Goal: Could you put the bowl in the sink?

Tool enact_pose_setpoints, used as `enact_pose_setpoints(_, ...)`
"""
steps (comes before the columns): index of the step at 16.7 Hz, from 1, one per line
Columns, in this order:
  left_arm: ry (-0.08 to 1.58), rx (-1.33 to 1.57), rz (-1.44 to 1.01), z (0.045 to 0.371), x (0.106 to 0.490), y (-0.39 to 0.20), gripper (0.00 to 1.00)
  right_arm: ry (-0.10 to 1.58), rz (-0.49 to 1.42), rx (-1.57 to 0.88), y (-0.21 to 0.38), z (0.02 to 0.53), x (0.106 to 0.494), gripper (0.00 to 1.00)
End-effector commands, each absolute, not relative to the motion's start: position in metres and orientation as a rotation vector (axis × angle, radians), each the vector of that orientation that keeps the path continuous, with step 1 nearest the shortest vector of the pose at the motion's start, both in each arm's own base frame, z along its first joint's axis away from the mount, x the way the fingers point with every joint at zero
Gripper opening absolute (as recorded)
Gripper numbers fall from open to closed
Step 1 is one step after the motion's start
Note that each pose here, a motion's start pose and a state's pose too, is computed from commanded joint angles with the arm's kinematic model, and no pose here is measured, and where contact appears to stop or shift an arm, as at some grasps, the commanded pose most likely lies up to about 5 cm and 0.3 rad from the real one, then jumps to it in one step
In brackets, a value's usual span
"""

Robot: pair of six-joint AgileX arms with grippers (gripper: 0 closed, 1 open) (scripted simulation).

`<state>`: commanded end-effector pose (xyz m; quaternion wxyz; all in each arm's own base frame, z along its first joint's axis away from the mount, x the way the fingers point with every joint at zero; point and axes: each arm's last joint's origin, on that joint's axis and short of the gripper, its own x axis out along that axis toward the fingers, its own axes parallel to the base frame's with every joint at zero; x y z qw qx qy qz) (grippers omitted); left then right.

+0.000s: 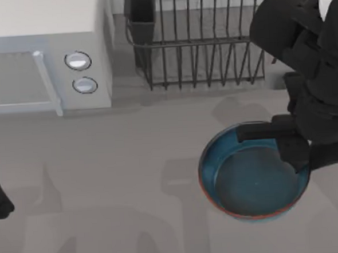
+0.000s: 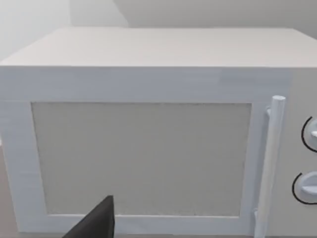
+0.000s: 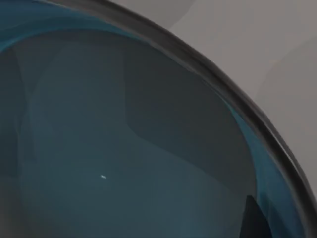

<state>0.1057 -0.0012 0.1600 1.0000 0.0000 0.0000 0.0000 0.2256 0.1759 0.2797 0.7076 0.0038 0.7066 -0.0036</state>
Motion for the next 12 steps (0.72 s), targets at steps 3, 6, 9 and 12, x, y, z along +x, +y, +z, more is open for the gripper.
enact_pose_setpoints(3,0.000,0.000,0.000,0.160,0.106,-0.001,1.00,1.572,-0.007,0.005,0.177,0.278,0.225,0.00)
enact_pose_setpoints(6,0.000,0.000,0.000,0.160,0.106,-0.001,1.00,1.551,0.024,0.027,0.175,0.281,0.229,0.00)
enact_pose_setpoints(9,0.000,0.000,0.000,0.160,0.106,-0.001,1.00,1.482,0.107,0.104,0.163,0.281,0.248,0.00)
enact_pose_setpoints(12,0.000,0.000,0.000,0.160,0.106,-0.001,1.00,1.351,0.174,0.225,0.137,0.275,0.280,0.00)
